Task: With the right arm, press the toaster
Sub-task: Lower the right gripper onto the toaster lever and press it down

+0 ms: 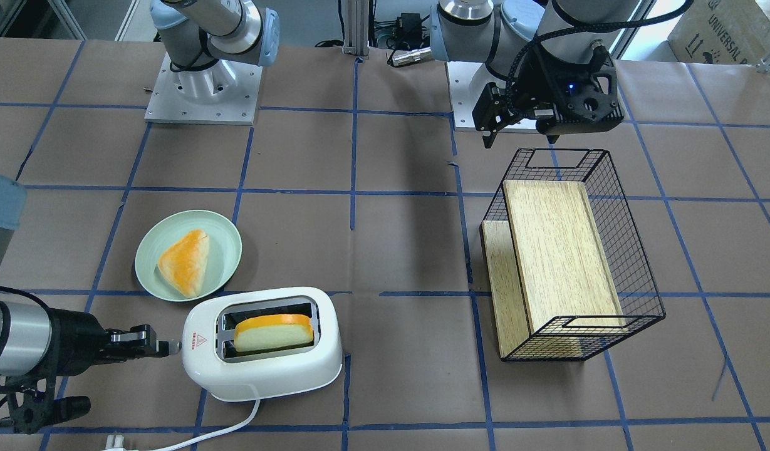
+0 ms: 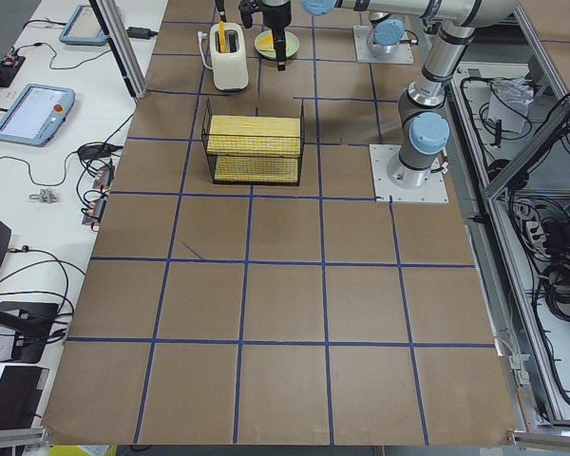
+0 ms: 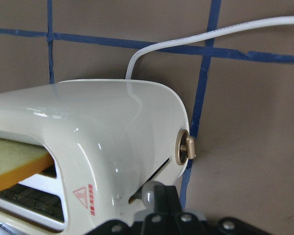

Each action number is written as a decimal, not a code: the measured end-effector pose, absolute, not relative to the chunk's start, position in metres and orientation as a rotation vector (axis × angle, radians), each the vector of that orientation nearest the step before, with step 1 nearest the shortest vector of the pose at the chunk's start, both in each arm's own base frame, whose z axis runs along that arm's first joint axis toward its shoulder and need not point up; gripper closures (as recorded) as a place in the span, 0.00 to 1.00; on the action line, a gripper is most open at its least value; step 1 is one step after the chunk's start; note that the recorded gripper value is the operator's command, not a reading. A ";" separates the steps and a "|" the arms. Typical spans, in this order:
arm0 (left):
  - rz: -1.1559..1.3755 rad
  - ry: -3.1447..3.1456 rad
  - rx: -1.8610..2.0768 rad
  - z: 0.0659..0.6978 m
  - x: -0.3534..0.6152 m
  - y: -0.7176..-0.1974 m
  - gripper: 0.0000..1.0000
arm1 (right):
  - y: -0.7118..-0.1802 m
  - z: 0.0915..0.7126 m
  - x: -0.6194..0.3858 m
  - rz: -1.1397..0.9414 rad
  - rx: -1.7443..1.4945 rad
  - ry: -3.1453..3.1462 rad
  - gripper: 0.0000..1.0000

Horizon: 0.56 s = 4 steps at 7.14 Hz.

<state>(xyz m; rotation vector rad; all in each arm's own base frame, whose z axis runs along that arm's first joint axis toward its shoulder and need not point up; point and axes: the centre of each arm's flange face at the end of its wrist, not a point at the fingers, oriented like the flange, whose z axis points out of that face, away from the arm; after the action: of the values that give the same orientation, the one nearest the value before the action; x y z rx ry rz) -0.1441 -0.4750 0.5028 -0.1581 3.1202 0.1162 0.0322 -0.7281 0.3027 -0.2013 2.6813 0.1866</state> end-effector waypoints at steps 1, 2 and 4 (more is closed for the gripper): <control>0.115 3.120 -0.158 0.503 -0.144 -0.475 0.00 | -0.729 0.298 0.033 0.195 -0.201 2.678 0.96; 0.114 3.120 -0.158 0.503 -0.144 -0.475 0.00 | -0.730 0.294 0.033 0.204 -0.200 2.675 0.96; 0.115 3.120 -0.158 0.503 -0.144 -0.475 0.00 | -0.732 0.283 0.033 0.221 -0.199 2.669 0.96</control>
<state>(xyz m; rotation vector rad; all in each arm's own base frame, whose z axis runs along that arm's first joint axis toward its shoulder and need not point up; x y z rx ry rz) -0.1441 -0.4752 0.5028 -0.1581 3.1203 0.1148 0.0331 -0.7316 0.2830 -0.1990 2.6689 0.2214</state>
